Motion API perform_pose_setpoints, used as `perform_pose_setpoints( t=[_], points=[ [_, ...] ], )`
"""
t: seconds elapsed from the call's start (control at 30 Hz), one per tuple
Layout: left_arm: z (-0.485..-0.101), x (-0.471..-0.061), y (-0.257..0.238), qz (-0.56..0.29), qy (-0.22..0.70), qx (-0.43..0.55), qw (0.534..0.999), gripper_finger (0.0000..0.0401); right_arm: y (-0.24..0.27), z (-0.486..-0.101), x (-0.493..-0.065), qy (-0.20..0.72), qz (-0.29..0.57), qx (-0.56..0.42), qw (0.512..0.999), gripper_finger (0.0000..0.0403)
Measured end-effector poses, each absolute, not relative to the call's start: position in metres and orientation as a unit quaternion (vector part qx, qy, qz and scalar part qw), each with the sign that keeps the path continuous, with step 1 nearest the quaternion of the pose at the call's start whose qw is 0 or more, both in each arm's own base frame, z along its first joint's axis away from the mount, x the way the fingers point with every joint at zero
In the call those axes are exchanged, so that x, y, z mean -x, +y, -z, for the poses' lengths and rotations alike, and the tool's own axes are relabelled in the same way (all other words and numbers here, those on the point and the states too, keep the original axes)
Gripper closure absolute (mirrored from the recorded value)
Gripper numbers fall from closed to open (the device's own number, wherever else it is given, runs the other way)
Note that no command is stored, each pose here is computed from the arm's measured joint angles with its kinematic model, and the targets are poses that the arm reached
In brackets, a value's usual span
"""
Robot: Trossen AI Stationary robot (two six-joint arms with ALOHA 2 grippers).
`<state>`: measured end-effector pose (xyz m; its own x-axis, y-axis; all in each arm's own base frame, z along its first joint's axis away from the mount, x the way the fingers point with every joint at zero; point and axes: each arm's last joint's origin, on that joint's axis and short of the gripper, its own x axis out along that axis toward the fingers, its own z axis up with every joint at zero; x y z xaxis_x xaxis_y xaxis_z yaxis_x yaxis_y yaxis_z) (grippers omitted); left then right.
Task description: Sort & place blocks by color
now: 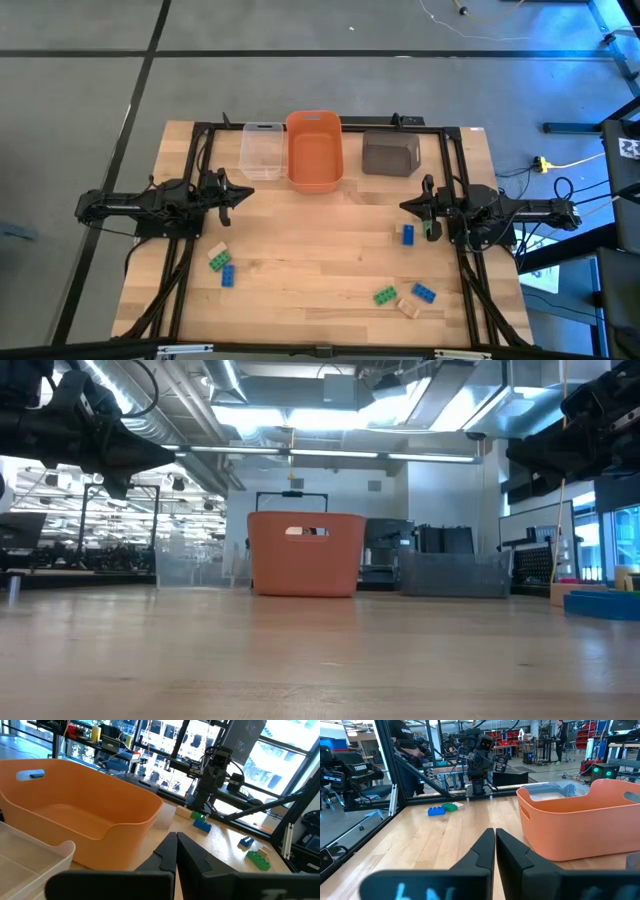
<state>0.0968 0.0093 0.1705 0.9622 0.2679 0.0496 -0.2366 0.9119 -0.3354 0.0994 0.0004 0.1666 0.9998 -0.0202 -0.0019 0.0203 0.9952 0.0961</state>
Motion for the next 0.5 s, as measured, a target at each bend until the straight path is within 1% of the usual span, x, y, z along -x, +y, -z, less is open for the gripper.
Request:
perform_pose_setpoints(
  t=[0.27, 0.33, 0.4, 0.5],
  points=[
    [-0.171, -0.097, 0.009, -0.129, -0.047, 0.165, 0.977, 0.0401, 0.0, -0.167, -0.099, 0.001, 0.01, -0.048, 0.999, 0.0384],
    [-0.17, -0.097, 0.009, -0.129, -0.047, 0.165, 0.977, 0.0401, 0.0, -0.168, -0.099, -0.005, 0.01, -0.033, 0.999, 0.0384],
    [-0.17, -0.097, 0.009, -0.129, -0.047, 0.165, 0.977, 0.0401, 0.0, -0.173, -0.099, -0.036, 0.009, -0.042, 0.998, 0.0384],
    [-0.171, -0.097, 0.009, -0.129, -0.047, 0.165, 0.977, 0.0401, 0.0, -0.194, -0.095, -0.144, -0.002, -0.093, 0.985, 0.0384]
  ],
)
